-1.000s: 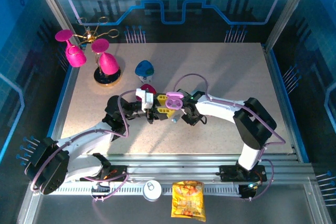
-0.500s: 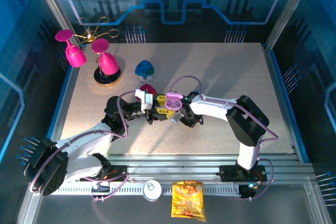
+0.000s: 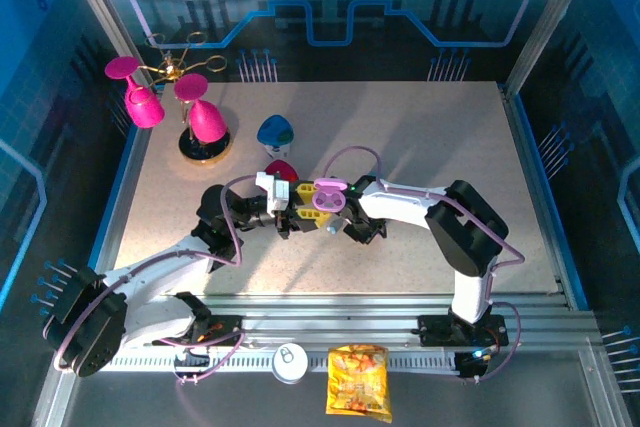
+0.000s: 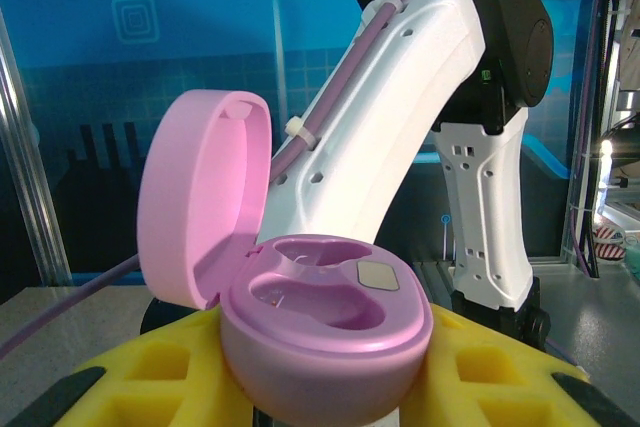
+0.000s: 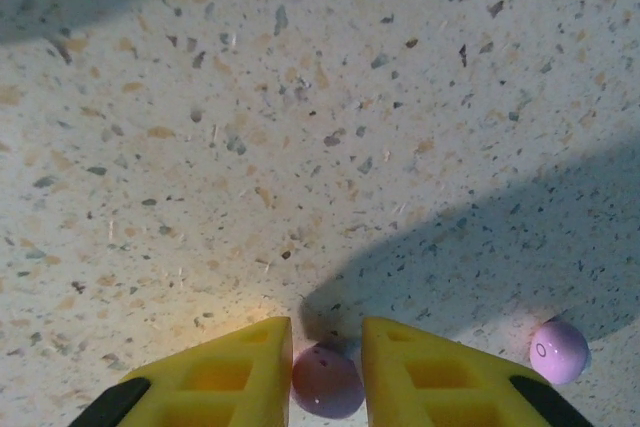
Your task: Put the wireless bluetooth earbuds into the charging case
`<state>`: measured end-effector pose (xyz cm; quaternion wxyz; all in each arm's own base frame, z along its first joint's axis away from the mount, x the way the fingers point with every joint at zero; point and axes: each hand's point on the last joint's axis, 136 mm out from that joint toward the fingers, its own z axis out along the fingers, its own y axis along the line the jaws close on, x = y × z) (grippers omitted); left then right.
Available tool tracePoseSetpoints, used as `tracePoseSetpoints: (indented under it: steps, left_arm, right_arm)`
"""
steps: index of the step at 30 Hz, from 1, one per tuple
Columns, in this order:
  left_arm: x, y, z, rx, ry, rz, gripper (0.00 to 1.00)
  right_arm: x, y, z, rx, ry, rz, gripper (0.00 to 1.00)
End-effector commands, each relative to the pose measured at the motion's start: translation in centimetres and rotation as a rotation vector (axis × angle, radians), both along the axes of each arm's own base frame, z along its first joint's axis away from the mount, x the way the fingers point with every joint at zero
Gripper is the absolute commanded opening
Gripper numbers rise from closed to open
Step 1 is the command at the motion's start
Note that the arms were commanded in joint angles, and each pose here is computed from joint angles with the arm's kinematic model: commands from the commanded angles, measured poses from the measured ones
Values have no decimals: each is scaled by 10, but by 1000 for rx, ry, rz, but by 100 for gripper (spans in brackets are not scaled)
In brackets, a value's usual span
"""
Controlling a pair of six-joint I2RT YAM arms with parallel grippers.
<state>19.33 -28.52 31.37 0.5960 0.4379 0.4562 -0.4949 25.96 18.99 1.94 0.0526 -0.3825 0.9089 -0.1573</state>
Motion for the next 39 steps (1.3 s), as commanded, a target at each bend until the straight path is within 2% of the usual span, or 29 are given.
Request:
tracePoseSetpoints:
  steps: [1, 6, 13, 19, 25, 34, 39]
  left_arm:
    - [-5, 4, 2, -3, -44, -1, 33]
    - [-5, 4, 2, -3, -45, -2, 33]
    - [-4, 4, 1, -4, -42, -1, 33]
    - [-4, 4, 1, -5, -43, -1, 33]
    - [-4, 4, 0, -1, -44, 3, 33]
    - [-2, 2, 1, -2, -46, -5, 33]
    - [-2, 1, 3, -2, -49, -7, 33]
  right_arm:
    - [-1, 0, 0, -40, 9, 27, 21]
    - [0, 0, 2, -39, 2, 29, 23]
    - [-1, 14, 21, 68, -15, 51, 27]
    - [-1, 13, 25, 102, -13, 59, 37]
    - [-7, 2, 19, 30, 9, 84, 30]
    - [-12, -10, 14, -52, 22, 124, 31]
    - [-16, -10, 10, -54, 45, 130, 31]
